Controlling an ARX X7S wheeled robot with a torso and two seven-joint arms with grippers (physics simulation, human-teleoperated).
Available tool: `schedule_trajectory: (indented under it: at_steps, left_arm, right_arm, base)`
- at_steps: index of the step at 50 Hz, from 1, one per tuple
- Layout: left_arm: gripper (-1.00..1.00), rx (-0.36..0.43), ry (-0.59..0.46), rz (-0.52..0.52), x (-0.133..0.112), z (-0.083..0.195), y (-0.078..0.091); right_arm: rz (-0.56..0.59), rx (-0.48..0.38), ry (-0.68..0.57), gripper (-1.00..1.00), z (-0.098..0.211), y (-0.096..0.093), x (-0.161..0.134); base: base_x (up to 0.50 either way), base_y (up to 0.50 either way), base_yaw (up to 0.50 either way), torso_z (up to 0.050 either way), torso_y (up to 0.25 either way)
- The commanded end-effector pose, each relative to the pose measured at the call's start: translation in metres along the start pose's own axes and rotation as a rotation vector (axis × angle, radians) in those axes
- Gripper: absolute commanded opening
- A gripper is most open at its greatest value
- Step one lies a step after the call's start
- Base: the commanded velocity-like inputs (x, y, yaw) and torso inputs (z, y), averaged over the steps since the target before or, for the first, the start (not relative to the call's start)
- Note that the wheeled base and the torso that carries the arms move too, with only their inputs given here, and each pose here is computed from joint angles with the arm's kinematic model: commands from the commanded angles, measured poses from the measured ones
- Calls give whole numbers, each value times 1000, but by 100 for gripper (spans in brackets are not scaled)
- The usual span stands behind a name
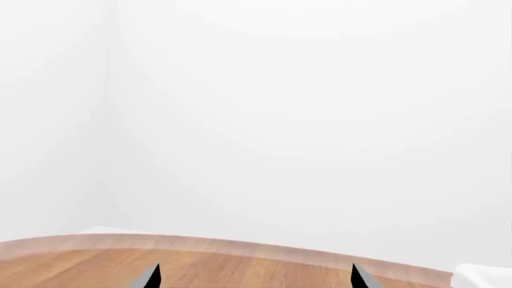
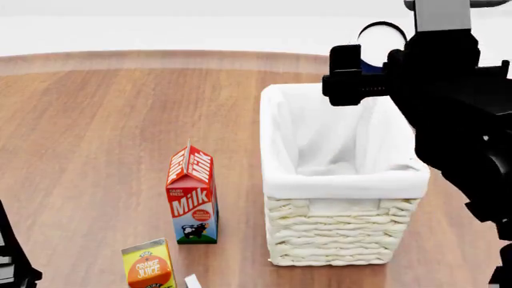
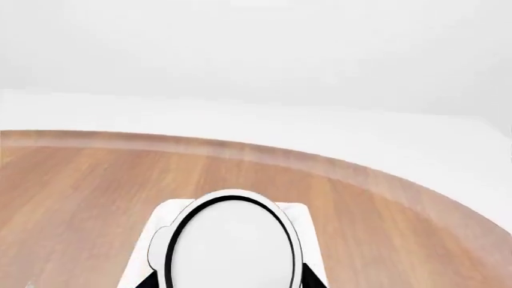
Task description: Pick up the alphabet soup, and put it in the basket.
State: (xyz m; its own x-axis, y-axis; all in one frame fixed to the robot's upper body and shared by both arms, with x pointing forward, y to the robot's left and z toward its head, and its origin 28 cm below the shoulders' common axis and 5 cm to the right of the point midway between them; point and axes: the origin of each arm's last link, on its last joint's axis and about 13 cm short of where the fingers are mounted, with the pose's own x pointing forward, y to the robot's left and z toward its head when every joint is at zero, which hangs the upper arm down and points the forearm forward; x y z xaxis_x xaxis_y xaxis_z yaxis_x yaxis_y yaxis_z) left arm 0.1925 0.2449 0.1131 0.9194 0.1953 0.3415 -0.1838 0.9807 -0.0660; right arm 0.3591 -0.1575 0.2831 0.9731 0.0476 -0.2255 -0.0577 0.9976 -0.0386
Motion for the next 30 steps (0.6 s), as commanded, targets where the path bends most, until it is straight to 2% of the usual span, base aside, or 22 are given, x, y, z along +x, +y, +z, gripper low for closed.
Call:
schedule_trajectory:
  at_steps: [1,9,21,30]
  left_arm:
    - [100,-8,1,0,-1,1,0]
    - [100,-18,-2,4,-1,3,0]
    - [100,-27,1,0,-1,1,-2]
    - [100,-26,1,-2,-2,-1,-1]
  right_arm:
    - [-27,-68,107,-100,13,4,30]
    - [-42,-11,136,-100,6,-1,43]
    - [-35,12,173,-100,-5,1,51]
    - [27,21,180,-100,-9,9,55]
  base:
    - [0,0,0,0,0]
    - [0,0,0,0,0]
    - [0,0,0,0,1]
    - [0,0,0,2,1]
